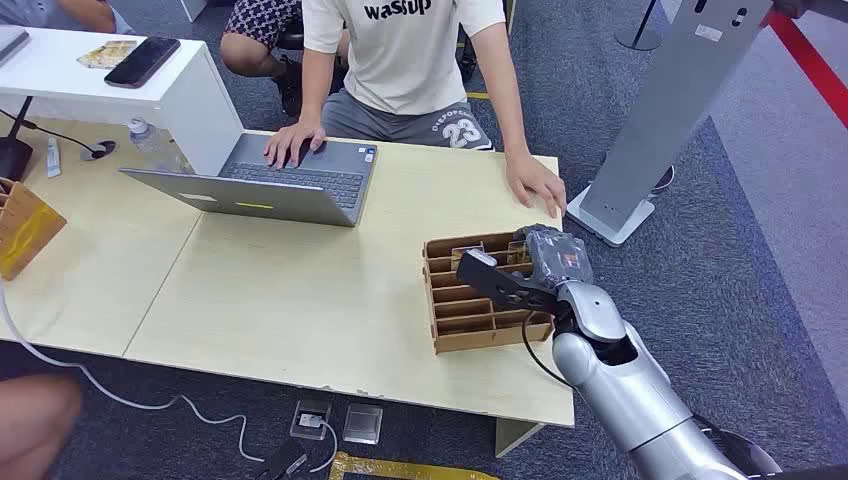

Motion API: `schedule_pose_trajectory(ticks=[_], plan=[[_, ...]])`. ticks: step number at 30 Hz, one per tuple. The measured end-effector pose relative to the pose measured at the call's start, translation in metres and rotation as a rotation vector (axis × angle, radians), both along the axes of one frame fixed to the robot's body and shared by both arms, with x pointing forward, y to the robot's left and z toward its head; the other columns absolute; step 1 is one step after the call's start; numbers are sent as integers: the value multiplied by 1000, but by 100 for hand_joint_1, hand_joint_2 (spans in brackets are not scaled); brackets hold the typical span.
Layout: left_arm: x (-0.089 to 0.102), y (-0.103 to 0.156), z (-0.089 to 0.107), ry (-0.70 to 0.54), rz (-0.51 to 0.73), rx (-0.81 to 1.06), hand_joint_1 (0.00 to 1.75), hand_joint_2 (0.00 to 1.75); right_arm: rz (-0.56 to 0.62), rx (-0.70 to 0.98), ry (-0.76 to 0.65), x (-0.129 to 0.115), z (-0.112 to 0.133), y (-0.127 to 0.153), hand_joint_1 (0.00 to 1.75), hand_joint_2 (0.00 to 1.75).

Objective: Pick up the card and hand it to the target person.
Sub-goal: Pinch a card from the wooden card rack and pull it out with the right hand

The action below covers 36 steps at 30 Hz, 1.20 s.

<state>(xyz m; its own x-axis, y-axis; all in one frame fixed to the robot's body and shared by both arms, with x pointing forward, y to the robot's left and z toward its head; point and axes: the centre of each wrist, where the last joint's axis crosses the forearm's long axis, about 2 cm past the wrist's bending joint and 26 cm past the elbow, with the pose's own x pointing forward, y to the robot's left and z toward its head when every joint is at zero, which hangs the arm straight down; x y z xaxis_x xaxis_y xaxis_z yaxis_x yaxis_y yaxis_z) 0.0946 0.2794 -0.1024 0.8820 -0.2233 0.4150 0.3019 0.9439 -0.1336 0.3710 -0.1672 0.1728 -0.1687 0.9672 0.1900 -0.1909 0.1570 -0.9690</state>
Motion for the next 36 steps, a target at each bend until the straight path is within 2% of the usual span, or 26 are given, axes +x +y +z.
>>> schedule_pose_trajectory(ticks=[4,8,11,15,23,24,28,30,36], plan=[[0,1,0,-4,-1,0,0,0,-4,-2,2,1,0,-1,75,175],[-1,3,0,-6,-2,0,0,0,-9,-4,1,2,0,-1,70,175],[-2,4,0,-5,-2,0,0,0,-11,-5,2,2,0,-1,75,175],[-2,4,0,-4,-2,1,0,0,-13,-4,2,2,1,-1,67,175],[-3,5,-1,-1,-1,2,0,0,-16,5,9,2,1,-1,62,175],[-4,5,-1,0,-1,3,0,0,-17,6,10,2,1,-1,60,175],[-5,5,-1,1,-1,3,0,0,-24,7,14,2,0,-2,32,175],[-5,5,-1,2,-1,3,0,0,-27,6,17,3,-1,-3,32,175],[-5,6,-1,2,-3,4,0,0,-36,7,26,3,-3,-7,51,175]])
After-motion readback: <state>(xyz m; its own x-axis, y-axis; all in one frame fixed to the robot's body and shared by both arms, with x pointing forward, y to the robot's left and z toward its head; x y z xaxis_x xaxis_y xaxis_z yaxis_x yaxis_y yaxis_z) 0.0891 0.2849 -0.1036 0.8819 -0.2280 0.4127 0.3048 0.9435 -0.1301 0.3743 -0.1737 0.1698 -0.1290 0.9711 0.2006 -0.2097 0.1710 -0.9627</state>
